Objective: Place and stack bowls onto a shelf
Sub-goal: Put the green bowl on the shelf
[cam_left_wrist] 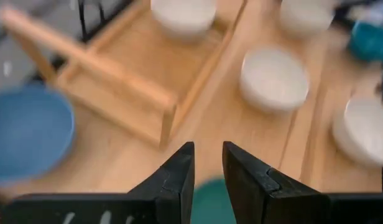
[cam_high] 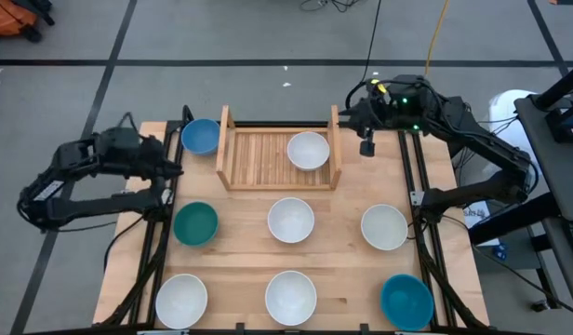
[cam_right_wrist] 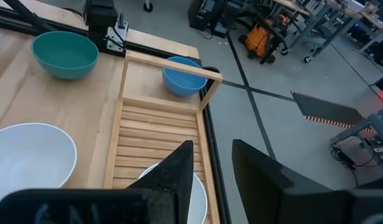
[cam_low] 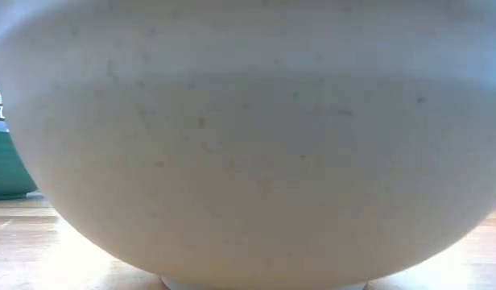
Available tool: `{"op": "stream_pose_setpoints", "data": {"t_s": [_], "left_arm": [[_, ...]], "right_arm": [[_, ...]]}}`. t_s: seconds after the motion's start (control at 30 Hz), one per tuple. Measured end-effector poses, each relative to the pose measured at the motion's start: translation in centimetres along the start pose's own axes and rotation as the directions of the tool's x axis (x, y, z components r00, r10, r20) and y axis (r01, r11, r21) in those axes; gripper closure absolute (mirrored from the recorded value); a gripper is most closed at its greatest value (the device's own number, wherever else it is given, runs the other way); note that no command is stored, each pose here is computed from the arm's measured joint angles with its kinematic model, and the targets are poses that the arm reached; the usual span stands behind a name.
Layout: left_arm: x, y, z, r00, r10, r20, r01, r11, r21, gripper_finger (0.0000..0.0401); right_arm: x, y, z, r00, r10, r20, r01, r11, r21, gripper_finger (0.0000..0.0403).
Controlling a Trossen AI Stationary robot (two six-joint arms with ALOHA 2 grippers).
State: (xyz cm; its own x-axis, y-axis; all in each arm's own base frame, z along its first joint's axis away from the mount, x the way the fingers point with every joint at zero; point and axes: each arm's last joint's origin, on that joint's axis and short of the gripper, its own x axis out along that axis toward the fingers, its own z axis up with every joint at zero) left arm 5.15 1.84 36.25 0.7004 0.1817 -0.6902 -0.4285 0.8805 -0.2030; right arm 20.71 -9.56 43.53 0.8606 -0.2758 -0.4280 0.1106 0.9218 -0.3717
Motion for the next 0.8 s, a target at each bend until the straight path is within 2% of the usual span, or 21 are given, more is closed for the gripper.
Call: {"op": "stream_pose_setpoints", "data": {"t_s": [0.27, 0.63, 0.8], "left_arm": [[2.5, 0.4, -0.9, 0.951, 0.040, -0.305, -0.035, 0.999, 0.023, 0.0314], [7.5, 1.0, -3.7, 0.886, -0.020, -0.463, 0.034, 0.999, 0.022, 0.0314], [9.2, 1.2, -5.2, 0.858, -0.023, -0.513, 0.009, 1.000, -0.029, 0.0314]], "right_arm": [[-0.4, 0.0, 0.1, 1.000, -0.005, 0.009, 0.005, 1.000, -0.001, 0.0298], [-0.4, 0.0, 0.1, 1.000, -0.006, 0.009, 0.006, 1.000, -0.001, 0.0298], [-0.4, 0.0, 0.1, 1.000, -0.006, 0.009, 0.006, 1.000, -0.002, 0.0298]]}}
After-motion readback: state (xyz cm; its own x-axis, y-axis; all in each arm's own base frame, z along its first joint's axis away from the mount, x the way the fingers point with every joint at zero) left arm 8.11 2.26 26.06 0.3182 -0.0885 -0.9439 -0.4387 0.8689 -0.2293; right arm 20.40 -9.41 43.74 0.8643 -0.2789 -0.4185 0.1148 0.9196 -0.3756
